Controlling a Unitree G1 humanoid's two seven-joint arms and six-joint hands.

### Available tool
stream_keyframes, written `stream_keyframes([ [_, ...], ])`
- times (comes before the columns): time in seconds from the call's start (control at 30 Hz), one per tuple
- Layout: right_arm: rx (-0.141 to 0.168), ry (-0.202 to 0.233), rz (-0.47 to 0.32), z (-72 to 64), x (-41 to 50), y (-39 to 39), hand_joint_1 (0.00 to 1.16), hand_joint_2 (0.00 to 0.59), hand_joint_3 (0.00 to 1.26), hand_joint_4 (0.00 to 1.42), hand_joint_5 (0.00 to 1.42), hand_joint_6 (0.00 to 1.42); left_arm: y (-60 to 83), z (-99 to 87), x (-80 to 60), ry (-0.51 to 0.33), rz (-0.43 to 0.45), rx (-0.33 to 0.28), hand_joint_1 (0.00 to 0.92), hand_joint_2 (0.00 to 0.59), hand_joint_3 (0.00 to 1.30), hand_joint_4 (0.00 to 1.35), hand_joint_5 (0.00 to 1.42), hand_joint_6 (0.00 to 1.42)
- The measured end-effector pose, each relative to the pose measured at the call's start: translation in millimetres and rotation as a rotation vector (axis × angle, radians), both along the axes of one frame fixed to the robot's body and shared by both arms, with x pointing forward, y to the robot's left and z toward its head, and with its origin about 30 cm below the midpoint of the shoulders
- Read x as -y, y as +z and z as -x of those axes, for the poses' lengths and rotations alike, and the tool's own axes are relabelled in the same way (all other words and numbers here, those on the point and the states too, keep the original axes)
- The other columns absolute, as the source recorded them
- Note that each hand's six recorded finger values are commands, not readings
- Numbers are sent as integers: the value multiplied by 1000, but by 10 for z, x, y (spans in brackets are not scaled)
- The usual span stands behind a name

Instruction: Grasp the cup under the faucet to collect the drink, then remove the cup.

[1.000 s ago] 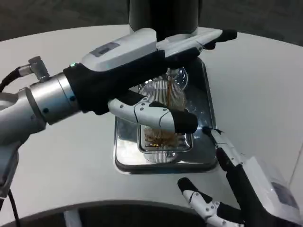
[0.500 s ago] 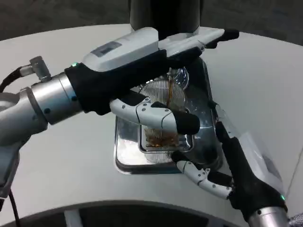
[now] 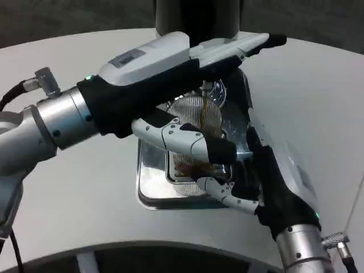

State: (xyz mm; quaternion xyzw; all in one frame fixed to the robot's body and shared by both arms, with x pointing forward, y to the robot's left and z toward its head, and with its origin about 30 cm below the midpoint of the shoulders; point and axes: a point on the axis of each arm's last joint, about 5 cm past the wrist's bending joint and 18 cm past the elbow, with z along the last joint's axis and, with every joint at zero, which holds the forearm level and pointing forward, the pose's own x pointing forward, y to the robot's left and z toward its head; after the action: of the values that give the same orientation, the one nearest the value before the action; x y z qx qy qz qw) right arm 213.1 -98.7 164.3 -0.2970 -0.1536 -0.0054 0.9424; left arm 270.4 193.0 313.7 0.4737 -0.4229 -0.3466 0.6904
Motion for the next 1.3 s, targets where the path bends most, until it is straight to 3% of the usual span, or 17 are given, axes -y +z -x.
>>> stream_keyframes([
  [0.43,-19,51,-84,-248,-159,-37,767,161,0,0,0,3,13,7,-22,7,-8,3,0,8,0,0,46,7],
  [0.77,-3,57,-144,-348,-230,-53,790,155,0,0,0,21,7,4,-31,4,-11,8,0,10,0,0,46,7],
  [1.3,-3,85,-195,-483,-321,-60,795,155,0,0,0,69,10,8,-42,0,-21,21,0,8,0,0,46,7],
])
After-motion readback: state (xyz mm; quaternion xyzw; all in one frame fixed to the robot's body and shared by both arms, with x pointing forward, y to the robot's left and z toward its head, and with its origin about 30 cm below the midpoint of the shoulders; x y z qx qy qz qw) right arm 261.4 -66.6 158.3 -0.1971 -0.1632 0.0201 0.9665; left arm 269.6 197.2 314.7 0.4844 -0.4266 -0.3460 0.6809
